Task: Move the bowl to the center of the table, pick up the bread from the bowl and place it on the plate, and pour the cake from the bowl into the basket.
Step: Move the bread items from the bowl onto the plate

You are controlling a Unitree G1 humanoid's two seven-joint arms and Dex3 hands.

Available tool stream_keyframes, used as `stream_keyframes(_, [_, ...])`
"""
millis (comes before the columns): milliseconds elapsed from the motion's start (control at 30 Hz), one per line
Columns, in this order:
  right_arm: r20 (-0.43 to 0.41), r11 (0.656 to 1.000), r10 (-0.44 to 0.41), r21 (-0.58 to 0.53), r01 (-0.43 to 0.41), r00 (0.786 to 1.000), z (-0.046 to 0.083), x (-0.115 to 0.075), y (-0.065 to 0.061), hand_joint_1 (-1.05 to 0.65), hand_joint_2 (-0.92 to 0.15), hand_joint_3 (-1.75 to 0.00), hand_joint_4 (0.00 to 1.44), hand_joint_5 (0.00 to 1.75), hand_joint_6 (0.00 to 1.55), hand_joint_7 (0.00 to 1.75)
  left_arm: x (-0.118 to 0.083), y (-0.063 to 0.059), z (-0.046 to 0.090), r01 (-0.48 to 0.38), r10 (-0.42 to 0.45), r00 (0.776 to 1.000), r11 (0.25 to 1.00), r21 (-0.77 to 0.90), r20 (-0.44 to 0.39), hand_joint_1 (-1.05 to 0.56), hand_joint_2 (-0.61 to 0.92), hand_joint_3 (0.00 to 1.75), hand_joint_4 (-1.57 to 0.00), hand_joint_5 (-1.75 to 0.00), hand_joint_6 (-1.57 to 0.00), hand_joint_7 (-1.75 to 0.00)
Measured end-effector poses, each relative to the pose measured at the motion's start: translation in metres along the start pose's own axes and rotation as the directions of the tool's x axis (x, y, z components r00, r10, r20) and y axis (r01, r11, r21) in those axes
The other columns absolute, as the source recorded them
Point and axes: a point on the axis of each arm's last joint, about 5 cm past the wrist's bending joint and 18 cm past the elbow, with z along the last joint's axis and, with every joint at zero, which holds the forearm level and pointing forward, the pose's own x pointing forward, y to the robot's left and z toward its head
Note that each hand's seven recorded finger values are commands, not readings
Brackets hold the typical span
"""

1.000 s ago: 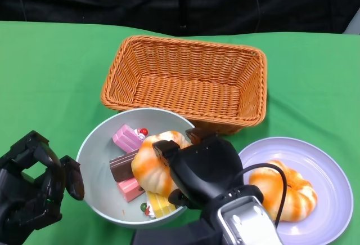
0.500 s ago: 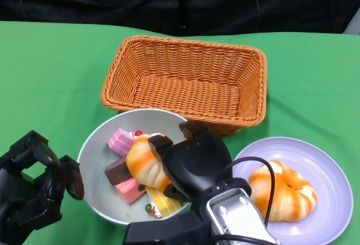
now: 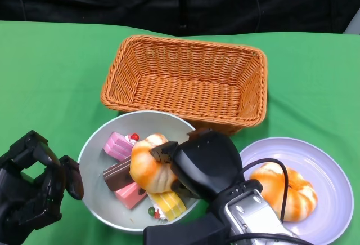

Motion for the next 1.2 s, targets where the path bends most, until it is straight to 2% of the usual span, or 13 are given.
stream_keyframes(200, [-0.003,1.0,-0.004,0.029,0.005,1.0,-0.005,-0.001,0.0,-0.26,-0.85,-0.02,0.82,1.75,1.17,0.02,0.0,0.0,0.0,0.0,0.0,1.0,1.0,0.0,-0.001,-0.07,0.39,1.44,-0.91,-1.75,-0.83,-1.46])
stream_keyframes(633, [0.0,1.0,-0.019,0.011,0.019,1.0,-0.012,-0.005,-0.002,-0.27,-0.85,-0.01,0.79,1.75,1.16,0.01,0.0,0.0,0.0,-0.002,0.002,1.0,1.0,0.0,-0.002,-0.06,0.39,1.43,-0.91,-1.75,-0.83,-1.46])
stream_keyframes(933, [0.048,1.0,-0.027,-0.001,0.028,0.998,-0.017,-0.012,-0.015,-0.32,-0.83,-0.01,0.8,1.75,1.19,0.02,0.0,0.0,0.0,-0.002,0.002,1.0,1.0,0.001,-0.002,-0.07,0.4,1.44,-0.91,-1.75,-0.82,-1.47])
stream_keyframes(1200, [0.13,0.999,-0.046,-0.017,0.049,0.99,-0.023,-0.028,-0.034,-0.4,-0.79,0.0,0.81,1.73,1.22,0.02,0.0,0.0,0.0,-0.002,0.002,1.0,1.0,0.009,-0.004,-0.07,0.38,1.44,-0.92,-1.75,-0.83,-1.48])
